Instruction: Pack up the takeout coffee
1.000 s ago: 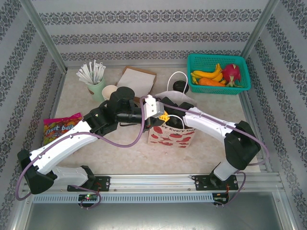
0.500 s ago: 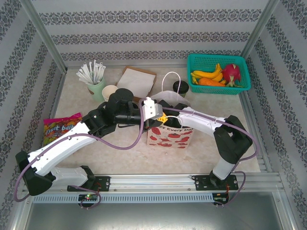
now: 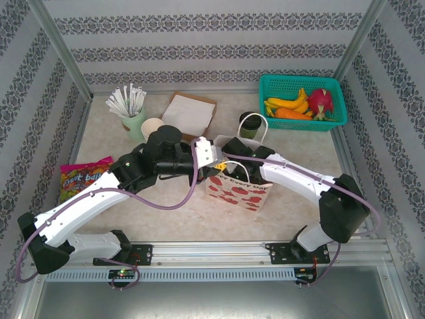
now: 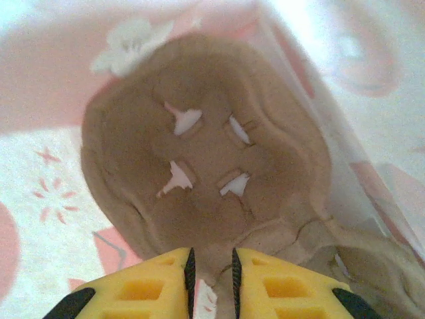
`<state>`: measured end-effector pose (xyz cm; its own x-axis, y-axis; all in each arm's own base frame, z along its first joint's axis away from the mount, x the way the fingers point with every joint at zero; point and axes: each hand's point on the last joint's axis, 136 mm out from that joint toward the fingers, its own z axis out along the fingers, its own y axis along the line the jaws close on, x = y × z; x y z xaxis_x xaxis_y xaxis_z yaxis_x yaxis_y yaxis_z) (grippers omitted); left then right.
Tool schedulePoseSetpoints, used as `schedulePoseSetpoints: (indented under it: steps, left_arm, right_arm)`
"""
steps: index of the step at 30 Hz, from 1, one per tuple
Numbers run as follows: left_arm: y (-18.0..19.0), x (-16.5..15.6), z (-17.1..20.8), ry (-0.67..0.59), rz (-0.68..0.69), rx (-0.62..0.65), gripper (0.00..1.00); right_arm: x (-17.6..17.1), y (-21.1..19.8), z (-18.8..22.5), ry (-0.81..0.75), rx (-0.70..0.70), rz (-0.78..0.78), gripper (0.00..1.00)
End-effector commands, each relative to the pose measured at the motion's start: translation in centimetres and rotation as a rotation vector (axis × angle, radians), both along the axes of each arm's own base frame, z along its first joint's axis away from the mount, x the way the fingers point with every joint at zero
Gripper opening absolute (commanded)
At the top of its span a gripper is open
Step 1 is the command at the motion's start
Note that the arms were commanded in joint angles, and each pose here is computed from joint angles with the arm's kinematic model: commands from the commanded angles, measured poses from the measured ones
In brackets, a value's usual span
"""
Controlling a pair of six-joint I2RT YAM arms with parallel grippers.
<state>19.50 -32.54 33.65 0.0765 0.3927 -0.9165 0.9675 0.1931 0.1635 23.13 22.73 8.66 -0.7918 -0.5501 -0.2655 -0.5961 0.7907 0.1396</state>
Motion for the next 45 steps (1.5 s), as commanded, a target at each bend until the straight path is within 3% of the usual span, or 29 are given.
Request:
schedulePoseSetpoints:
  steps: [1,7,12,17,25,33,45]
  left_arm:
    - [0.6,-0.3,-0.5,-0.019,0.014,0.042,0.00]
    - [0.6,0.1,-0.4,-0.032,0.029,0.044,0.00]
    - [0.7,0.2,-0.4,-0.041,0.030,0.051,0.00]
    - [1.2,0.4,-0.4,-0.051,0.051,0.067,0.00]
    - [2.6,1.4,-0.6,-0.085,0.122,0.125,0.00]
    - [2.6,1.8,-0.4,-0.087,0.135,0.131,0.00]
    - [2.6,2.2,-0.2,-0.075,0.156,0.141,0.00]
  right_arm:
    - [-0.9,-1.4,-2.4,0.058,-0.085,0.099,0.25]
    - [0.2,-1.8,-4.4,0.088,-0.141,0.102,0.25]
    - [0.2,-0.8,-2.4,0.068,-0.087,0.177,0.28]
    - [-0.3,-1.0,0.0,0.050,-0.027,0.215,0.33]
    - [-0.6,-1.7,-1.9,0.086,-0.067,0.228,0.46]
    - [0.9,1.3,8.1,-0.109,0.175,0.233,0.59]
    - [0.3,1.0,19.1,-0.308,0.398,0.121,0.72]
